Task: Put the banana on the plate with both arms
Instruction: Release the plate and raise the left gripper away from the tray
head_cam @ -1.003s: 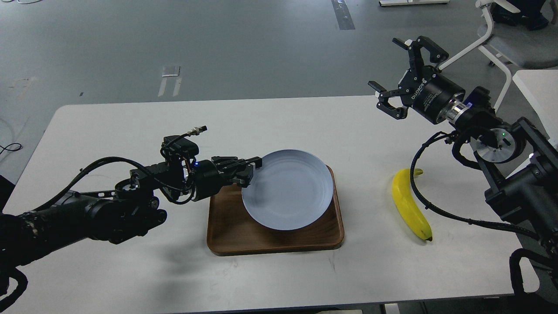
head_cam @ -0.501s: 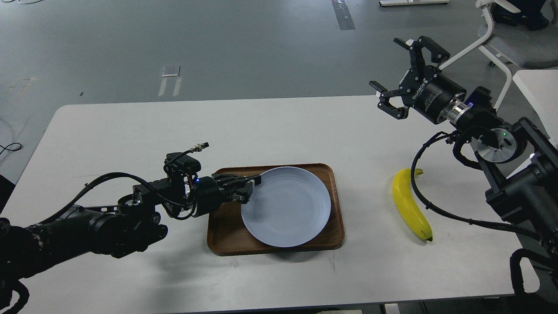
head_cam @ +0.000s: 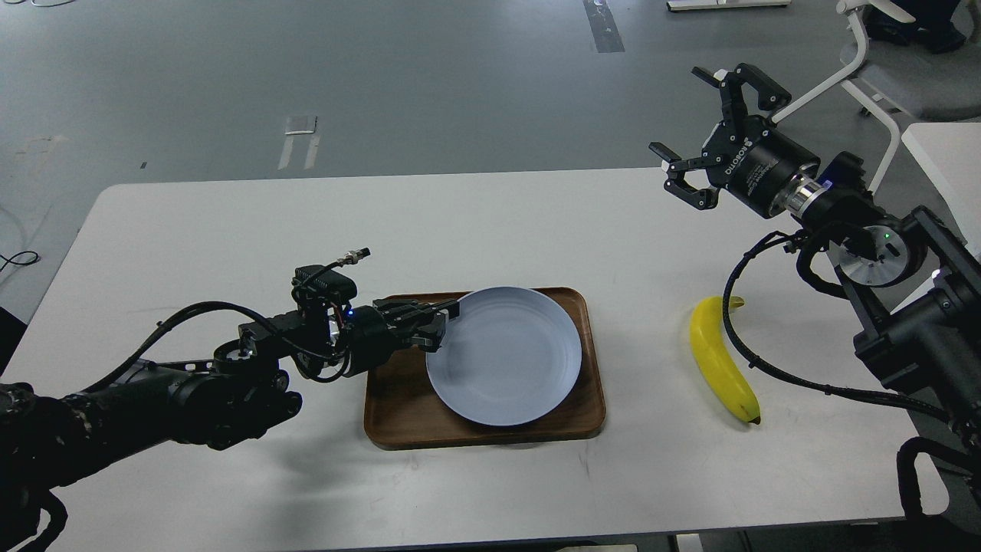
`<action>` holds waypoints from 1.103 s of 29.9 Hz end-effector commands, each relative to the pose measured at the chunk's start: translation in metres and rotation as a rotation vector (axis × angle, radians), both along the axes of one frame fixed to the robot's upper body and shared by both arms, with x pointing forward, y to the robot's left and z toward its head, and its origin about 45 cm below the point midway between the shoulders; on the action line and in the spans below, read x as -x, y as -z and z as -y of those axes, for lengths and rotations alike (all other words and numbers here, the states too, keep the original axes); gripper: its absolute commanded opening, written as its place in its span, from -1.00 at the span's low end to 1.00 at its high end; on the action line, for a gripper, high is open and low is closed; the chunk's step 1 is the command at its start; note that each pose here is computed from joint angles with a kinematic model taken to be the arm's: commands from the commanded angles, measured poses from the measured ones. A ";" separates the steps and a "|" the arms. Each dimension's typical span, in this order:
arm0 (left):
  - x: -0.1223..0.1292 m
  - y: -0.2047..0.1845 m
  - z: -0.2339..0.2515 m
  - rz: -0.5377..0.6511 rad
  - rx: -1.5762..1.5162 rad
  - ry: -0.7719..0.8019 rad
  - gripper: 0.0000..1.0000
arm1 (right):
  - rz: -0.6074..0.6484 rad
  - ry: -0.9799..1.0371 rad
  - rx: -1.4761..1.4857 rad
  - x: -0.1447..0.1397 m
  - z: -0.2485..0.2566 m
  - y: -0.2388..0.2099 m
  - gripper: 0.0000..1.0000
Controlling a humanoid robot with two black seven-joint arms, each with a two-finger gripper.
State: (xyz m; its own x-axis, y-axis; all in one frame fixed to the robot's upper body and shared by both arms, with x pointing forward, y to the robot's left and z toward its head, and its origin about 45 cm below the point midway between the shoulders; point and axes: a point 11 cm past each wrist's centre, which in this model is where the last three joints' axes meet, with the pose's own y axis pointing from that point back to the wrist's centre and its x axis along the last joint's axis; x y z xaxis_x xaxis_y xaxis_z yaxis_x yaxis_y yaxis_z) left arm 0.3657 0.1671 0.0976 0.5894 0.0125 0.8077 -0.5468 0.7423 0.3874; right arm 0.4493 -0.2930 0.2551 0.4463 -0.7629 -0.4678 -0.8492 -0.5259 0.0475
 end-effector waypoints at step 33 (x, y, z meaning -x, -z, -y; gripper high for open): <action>-0.130 -0.178 -0.063 -0.656 1.104 -0.733 0.98 | 0.166 -0.664 1.771 0.104 0.066 0.040 0.94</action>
State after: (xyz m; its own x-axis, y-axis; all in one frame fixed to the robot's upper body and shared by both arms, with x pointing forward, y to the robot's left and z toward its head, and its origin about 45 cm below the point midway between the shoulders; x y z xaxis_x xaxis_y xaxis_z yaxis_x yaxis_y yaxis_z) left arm 0.4978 0.2242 0.2831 0.4447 0.8742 -0.1951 -0.8701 0.4733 0.1377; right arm 0.3528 -0.3625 0.2319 0.7646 -0.0283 0.6438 -0.6370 -0.1851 0.7483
